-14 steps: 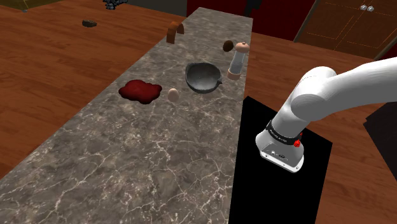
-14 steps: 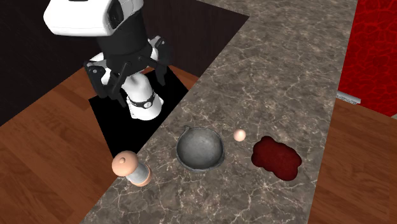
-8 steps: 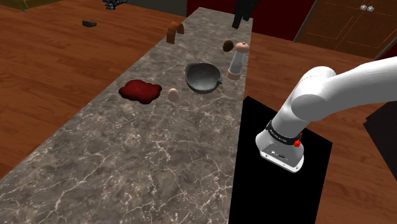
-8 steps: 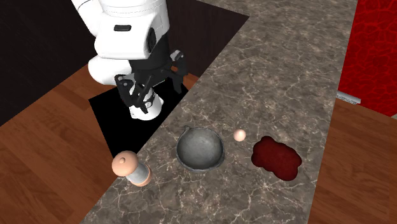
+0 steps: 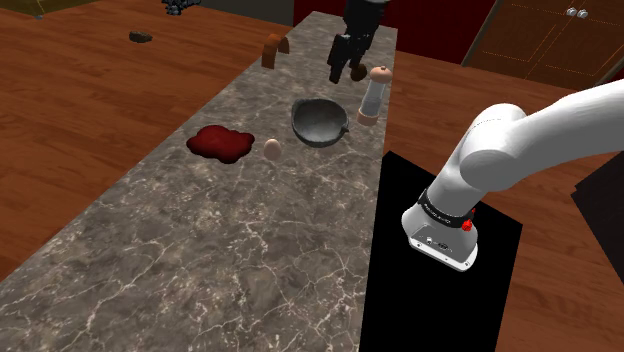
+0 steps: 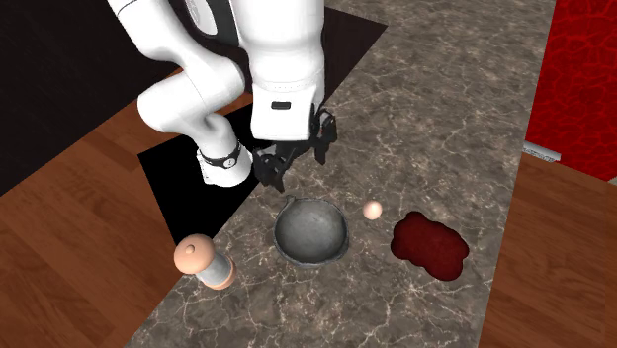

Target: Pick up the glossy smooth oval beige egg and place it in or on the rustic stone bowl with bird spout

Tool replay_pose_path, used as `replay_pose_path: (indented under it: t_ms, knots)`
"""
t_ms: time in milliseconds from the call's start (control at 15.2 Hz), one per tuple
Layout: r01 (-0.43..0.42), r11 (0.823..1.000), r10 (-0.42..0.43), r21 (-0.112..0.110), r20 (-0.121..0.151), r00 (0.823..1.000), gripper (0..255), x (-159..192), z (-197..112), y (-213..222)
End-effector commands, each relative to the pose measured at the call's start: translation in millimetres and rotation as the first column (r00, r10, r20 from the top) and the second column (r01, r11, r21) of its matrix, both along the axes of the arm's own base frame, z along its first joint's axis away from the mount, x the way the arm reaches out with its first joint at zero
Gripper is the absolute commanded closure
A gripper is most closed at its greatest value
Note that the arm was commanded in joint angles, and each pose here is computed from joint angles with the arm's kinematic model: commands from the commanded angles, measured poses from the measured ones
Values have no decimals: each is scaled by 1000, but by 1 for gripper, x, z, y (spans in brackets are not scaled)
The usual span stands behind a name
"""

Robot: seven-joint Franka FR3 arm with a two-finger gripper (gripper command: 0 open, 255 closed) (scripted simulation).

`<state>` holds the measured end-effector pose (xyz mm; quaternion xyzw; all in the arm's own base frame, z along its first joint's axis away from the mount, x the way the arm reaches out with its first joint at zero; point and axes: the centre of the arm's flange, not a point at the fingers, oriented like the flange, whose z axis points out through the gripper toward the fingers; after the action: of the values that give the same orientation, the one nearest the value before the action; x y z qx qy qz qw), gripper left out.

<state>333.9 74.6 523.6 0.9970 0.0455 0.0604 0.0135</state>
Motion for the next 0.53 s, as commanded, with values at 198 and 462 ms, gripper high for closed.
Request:
replay_pose_path:
  t_ms: [198,462]
  knots:
    - [14,1000,-14,19,11,1000,0,18,-47,41]
    - [23,999,-24,34,17,1000,0,33,-84,74]
